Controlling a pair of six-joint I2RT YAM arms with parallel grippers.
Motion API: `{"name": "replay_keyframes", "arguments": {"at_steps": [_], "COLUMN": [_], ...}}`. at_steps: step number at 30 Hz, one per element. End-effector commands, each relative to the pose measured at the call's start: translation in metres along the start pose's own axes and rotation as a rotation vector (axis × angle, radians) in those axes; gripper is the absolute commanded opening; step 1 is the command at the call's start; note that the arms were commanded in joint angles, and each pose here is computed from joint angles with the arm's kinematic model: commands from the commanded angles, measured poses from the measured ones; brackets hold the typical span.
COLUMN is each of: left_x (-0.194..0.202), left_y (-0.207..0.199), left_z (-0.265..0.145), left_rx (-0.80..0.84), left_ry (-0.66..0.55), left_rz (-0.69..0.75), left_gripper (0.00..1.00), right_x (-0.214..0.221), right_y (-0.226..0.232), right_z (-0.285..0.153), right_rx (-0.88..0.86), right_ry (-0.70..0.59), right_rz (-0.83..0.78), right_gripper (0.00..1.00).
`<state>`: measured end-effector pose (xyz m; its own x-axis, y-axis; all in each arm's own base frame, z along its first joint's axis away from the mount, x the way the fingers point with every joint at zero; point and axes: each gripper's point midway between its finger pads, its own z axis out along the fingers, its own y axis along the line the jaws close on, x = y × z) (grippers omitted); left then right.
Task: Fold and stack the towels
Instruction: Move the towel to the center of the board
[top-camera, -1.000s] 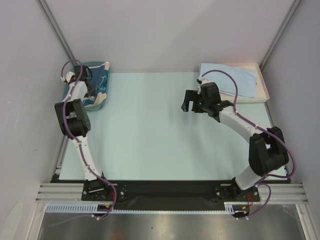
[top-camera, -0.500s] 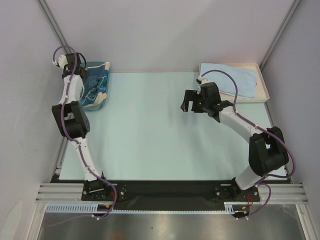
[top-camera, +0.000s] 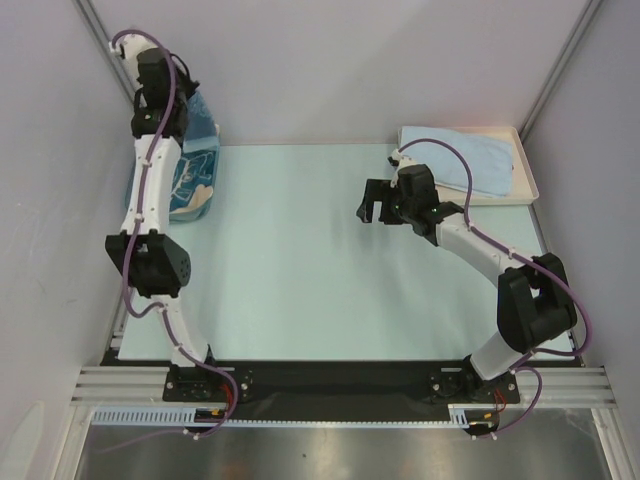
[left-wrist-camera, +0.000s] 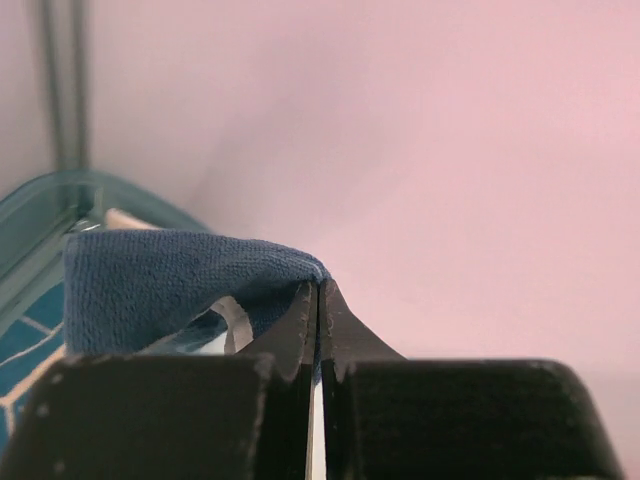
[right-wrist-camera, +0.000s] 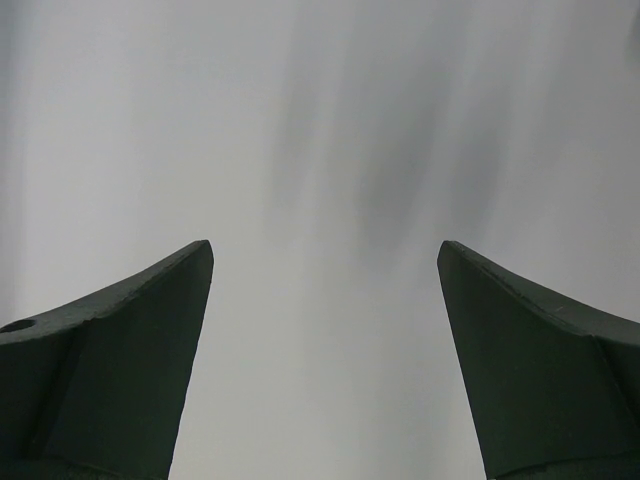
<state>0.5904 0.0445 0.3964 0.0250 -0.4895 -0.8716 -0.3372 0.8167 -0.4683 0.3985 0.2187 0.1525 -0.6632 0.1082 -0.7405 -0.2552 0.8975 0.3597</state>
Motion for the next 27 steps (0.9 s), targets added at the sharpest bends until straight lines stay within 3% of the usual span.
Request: {"name": "replay_keyframes", "arguments": {"at_steps": [1, 9, 11, 12, 17, 21, 27], "left_x": [-0.072, -0.068, -0.042, -0.049, 0.027, 0.067, 0.151], "left_y": [-0.060, -0.143, -0.159, -0.164, -0.191, -0.193, -0.150], "left_z": [-0.067, -0.166, -0.186, -0.210, -0.273, -0.322, -0.339], "left_rx": [0.135, 0.342, 0.390, 0.434, 0.552, 0.636, 0.639], "left_ry": [-0.180, -0.186, -0.144, -0.157, -0.030, 0.052, 0.271], "left_rz": [0.043, 0.064, 0.067, 0.049, 0.082, 0.082, 0.031], "left_gripper": [0.00, 0.00, 0.00, 0.00, 0.00, 0.00, 0.00], "right_x": [-0.012, -0.019, -0.025, -0.023, -0.041, -0.046, -0.040], "right_y": [0.005, 0.000, -0.001, -0.002, -0.009, -0.015, -0.009], "right_z": [-0.003, -0.009, -0.015, -0.017, -0.040, -0.067, -0.092], "right_rx": [-0.011, 0.023, 0.040, 0.043, 0.101, 0.137, 0.139], "right_ry": [-0.054, -0.094, -0.122, -0.123, -0.221, -0.304, -0.364], "right_rz": [-0.027, -0.031, -0.028, -0.022, 0.015, 0.064, 0.081], "right_gripper": [0.99, 0.99, 0.99, 0.99, 0.99, 0.99, 1.00]}}
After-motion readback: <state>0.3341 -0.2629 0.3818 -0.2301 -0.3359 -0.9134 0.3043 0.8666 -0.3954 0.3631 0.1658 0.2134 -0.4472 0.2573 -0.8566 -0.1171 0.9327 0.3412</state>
